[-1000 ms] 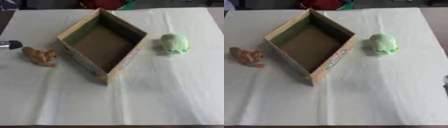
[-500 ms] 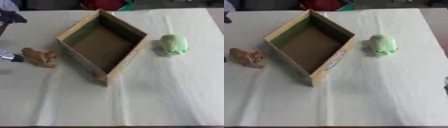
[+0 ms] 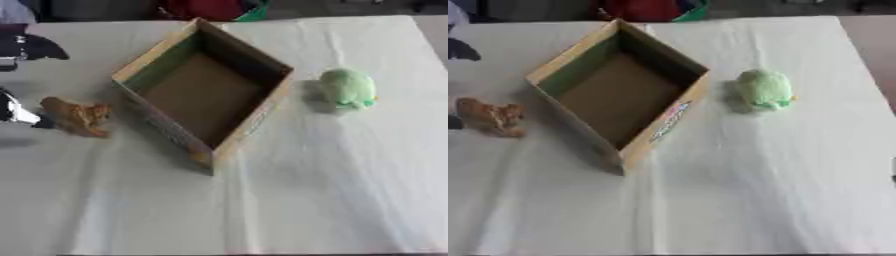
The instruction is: Pick up objects on the table and place them in the box.
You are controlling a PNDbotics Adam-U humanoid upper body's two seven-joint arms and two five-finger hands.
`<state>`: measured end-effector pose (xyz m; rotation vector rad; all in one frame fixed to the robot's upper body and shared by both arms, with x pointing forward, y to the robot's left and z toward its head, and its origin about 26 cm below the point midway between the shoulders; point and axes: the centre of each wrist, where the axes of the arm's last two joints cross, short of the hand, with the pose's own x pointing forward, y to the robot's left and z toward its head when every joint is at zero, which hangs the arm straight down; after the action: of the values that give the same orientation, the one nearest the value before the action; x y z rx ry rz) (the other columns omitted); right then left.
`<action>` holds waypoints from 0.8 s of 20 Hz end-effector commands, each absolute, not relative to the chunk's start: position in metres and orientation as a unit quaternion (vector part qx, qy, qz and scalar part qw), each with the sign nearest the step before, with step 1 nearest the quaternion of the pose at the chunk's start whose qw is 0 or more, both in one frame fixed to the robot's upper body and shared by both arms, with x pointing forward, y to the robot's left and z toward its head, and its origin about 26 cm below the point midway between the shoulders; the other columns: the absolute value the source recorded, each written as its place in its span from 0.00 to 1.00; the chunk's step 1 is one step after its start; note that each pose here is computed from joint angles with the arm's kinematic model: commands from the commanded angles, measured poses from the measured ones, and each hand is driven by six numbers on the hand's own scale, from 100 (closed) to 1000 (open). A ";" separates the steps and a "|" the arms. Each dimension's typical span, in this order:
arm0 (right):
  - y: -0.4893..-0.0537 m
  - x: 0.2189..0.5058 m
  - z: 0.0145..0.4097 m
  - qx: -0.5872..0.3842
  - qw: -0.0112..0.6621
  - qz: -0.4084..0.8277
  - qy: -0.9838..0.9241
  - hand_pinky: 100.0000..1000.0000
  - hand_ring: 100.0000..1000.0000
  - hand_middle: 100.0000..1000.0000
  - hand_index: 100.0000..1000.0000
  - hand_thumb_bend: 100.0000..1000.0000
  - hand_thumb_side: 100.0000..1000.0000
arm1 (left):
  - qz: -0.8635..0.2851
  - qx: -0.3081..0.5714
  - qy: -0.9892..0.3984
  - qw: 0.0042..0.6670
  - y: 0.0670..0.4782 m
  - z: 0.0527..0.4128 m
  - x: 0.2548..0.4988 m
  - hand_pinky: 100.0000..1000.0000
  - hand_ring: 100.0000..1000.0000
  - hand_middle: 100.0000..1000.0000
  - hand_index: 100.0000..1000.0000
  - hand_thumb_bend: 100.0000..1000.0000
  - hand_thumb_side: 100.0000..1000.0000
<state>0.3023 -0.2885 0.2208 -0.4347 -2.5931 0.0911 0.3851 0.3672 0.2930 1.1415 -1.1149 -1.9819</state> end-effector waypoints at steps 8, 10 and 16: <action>-0.289 0.300 0.231 -0.160 0.234 0.037 -0.958 0.78 1.00 0.67 0.83 0.00 1.00 | -0.758 0.418 -0.386 0.319 0.374 0.286 0.395 0.62 0.90 0.89 0.98 0.54 0.58; -0.289 0.300 0.231 -0.160 0.235 0.036 -0.958 0.79 1.00 0.67 0.83 0.00 1.00 | -0.755 0.418 -0.386 0.325 0.375 0.284 0.397 0.62 0.89 0.87 0.96 0.47 0.57; -0.289 0.300 0.230 -0.160 0.236 0.036 -0.958 0.79 1.00 0.67 0.83 0.00 1.00 | -0.734 0.426 -0.404 0.340 0.382 0.275 0.404 0.59 0.85 0.81 0.92 0.30 0.50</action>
<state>0.3025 -0.2884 0.2217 -0.4348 -2.5958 0.0887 0.4051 0.3758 0.2604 1.0536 -1.0404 -1.9382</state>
